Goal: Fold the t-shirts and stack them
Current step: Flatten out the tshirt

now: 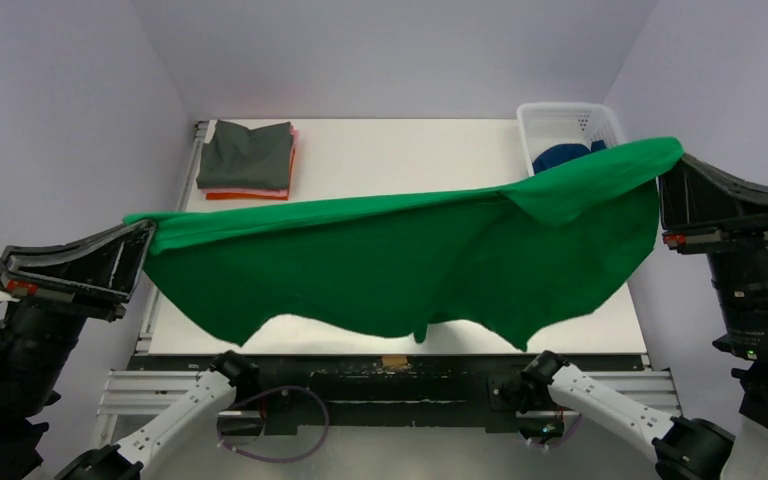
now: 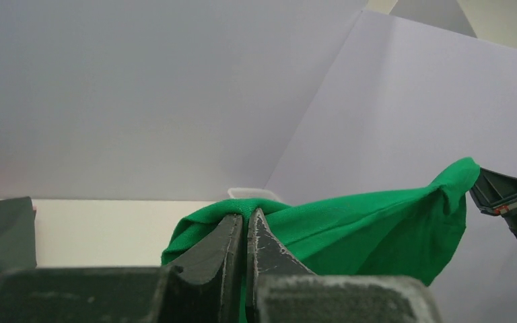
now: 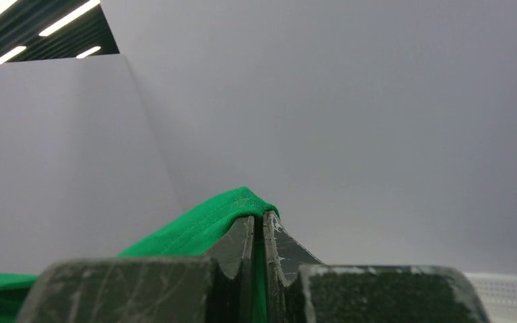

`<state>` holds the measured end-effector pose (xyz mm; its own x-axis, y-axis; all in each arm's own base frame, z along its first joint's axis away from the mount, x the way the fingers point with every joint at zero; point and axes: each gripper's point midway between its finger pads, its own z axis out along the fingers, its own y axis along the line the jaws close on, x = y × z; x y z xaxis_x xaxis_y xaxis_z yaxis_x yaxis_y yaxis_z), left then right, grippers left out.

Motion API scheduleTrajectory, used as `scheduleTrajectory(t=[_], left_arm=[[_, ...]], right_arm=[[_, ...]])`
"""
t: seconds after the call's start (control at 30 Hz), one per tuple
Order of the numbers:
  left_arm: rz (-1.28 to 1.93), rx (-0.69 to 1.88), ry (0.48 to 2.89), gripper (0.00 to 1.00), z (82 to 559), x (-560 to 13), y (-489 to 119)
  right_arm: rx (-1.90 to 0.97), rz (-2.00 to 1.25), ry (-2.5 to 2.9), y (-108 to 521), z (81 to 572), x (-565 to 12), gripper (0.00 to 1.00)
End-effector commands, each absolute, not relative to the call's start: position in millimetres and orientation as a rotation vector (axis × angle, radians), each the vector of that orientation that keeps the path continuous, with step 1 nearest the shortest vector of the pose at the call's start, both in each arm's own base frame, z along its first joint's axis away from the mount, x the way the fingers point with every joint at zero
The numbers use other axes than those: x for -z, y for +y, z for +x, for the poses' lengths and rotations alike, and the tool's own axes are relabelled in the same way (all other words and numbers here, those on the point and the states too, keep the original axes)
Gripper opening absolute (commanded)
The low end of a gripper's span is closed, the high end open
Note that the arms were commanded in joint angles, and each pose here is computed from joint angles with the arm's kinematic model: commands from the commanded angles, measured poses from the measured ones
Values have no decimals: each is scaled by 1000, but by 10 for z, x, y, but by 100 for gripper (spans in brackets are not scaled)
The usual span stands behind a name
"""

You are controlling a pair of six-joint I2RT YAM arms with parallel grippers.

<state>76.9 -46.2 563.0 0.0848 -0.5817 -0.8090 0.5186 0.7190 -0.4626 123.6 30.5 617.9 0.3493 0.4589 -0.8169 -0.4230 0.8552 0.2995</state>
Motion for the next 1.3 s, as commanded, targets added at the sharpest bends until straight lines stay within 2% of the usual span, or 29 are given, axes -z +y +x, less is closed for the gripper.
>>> scheduleTrajectory(t=[0.0, 0.2, 0.4, 0.47, 0.6, 0.83, 0.9, 1.03, 1.07, 1.13, 1.2, 1.23, 1.27], left_arm=[[-37, 750, 1252, 0, 832, -5703, -430], [-170, 605, 1386, 0, 1452, -5363, -470], [-328, 336, 1625, 0, 2322, -4570, -558], [-388, 262, 1716, 0, 2621, -4217, -583], [-501, 277, 1920, 0, 3353, -3381, -595], [-557, 225, 2235, 0, 4474, -2266, -722], [-585, 227, 2275, 0, 4784, -2065, -740], [-645, 237, 2306, 0, 5374, -1700, -692], [-648, 252, 2304, 7, 5507, -1661, -688], [-691, 262, 2292, 37, 5794, -1519, -643], [-683, 366, 2259, 69, 6039, -1588, -699], [-677, 424, 2243, 90, 6120, -1648, -750], [-662, 481, 2221, 99, 6179, -1752, -809]], right_arm=[[-482, -64, 1117, 465, 1409, -6244, 0], [-260, 14, 1194, 474, 1962, -6097, 0], [138, 142, 1313, 475, 2777, -5567, 0], [216, 135, 1369, 555, 3082, -5288, 0], [216, 124, 1499, 595, 3806, -4658, 0], [213, 137, 1736, 727, 5011, -3270, 0], [179, 145, 1822, 763, 5382, -2786, 0], [151, 179, 1887, 827, 6031, -2233, 0], [140, 188, 1895, 844, 6192, -2109, 1], [86, 223, 1903, 876, 6515, -1947, 7], [-19, 300, 1924, 871, 6778, -1856, 24], [-79, 321, 1934, 886, 6856, -1827, 38], [-138, 337, 1947, 910, 6888, -1800, 49]])
